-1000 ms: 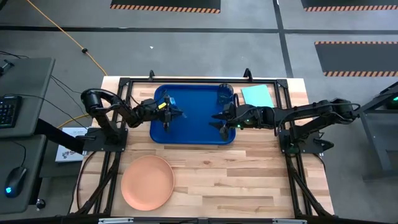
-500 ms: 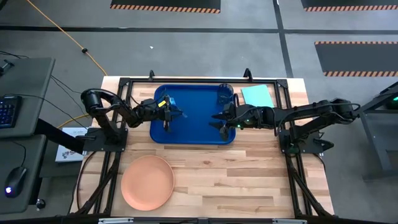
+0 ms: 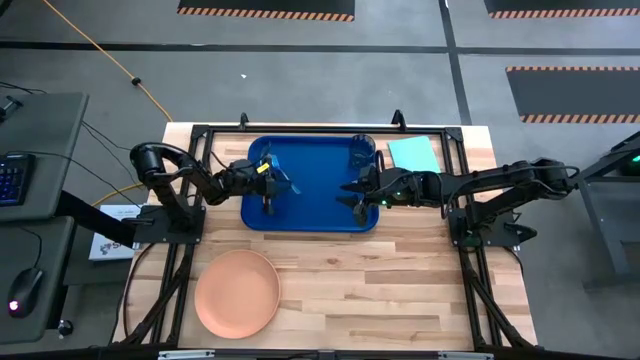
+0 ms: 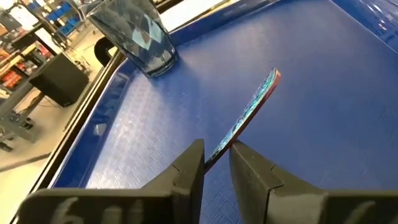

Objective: Pick and place plate/cup/fork/spoon on tray
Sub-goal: Put the blue fork to the right of the orange spoon on the blue serving tray

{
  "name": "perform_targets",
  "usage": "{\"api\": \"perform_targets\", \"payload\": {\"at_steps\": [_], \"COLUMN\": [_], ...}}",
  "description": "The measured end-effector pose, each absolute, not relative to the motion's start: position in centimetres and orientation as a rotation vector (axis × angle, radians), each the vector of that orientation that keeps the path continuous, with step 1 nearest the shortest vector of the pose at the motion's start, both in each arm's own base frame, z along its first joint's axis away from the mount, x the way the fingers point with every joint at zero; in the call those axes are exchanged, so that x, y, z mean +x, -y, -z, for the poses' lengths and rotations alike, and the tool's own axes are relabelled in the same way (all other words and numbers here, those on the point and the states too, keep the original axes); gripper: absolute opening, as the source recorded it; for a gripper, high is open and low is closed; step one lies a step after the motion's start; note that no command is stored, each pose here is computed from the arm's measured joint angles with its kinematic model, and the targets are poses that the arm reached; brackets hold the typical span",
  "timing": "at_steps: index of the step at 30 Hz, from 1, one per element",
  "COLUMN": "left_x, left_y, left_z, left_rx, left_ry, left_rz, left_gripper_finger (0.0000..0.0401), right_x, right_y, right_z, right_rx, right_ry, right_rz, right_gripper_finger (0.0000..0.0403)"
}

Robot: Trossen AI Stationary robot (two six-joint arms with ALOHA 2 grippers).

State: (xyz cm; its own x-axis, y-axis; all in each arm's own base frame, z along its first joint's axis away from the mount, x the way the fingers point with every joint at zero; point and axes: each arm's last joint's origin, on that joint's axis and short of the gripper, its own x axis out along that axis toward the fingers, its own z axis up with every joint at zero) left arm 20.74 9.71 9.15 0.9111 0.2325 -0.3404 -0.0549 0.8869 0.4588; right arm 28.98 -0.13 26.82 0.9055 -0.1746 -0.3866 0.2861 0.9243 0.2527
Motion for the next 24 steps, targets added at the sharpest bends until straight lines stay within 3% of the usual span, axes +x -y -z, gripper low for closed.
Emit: {"api": "perform_targets", "payload": {"at_steps": [24], "left_x": [20.47], "left_y": [-9.58], "left_z": [-8.43], "left_rx": [0.381], "left_ry": [-0.47], "left_rz": [-0.143], "left_gripper_finger": [0.0159], "right_x": [28.98], "right_y": [0.13], "right_z": [-26.82], "right_rx": [0.311], "right_ry": [-0.368], "right_rz": [0.242], "right_gripper_finger": [0.0174]}}
